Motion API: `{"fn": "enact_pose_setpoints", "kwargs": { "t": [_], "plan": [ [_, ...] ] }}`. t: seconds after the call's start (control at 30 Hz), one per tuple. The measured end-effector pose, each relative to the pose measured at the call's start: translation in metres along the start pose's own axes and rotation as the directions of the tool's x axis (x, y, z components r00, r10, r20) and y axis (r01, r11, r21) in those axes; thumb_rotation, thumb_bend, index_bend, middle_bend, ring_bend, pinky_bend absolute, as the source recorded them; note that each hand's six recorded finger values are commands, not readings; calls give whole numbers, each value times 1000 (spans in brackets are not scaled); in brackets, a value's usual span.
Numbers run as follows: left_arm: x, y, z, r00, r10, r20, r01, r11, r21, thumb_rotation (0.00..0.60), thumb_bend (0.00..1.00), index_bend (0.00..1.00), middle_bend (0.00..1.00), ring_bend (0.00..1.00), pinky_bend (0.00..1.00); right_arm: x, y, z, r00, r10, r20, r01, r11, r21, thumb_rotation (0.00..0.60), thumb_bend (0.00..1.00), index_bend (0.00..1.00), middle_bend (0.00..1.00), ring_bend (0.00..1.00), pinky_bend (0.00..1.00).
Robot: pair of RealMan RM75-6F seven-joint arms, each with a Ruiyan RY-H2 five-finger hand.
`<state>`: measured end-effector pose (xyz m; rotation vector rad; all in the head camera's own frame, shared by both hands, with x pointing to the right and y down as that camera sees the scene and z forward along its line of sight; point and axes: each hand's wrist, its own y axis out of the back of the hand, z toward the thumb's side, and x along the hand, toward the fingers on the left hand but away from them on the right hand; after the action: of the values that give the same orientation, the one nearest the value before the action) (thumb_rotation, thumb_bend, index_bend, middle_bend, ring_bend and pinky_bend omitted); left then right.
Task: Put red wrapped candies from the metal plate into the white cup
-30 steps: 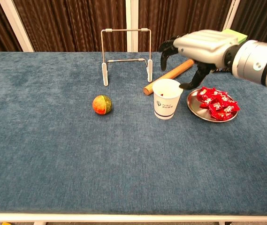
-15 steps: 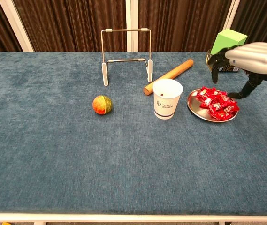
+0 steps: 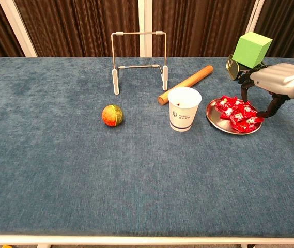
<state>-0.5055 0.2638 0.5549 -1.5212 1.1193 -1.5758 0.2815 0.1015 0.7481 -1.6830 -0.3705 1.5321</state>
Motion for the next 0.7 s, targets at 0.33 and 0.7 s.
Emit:
{"fn": "enact_pose_setpoints", "kwargs": {
  "t": [0.33, 0.7],
  "plan": [
    [1, 0, -1, 1000, -4, -4, 4, 1000, 2, 600, 0, 317, 188, 108, 187, -12, 1, 18, 999, -6, -34, 7, 1000, 1, 600, 229, 409, 101, 0, 0],
    [1, -2, -3, 1000, -9, -7, 9, 1000, -1, 600, 0, 317, 187, 108, 186, -15, -6, 21, 999, 13, -36, -12, 999, 32, 600, 298, 465, 112, 0, 0]
  ]
}}
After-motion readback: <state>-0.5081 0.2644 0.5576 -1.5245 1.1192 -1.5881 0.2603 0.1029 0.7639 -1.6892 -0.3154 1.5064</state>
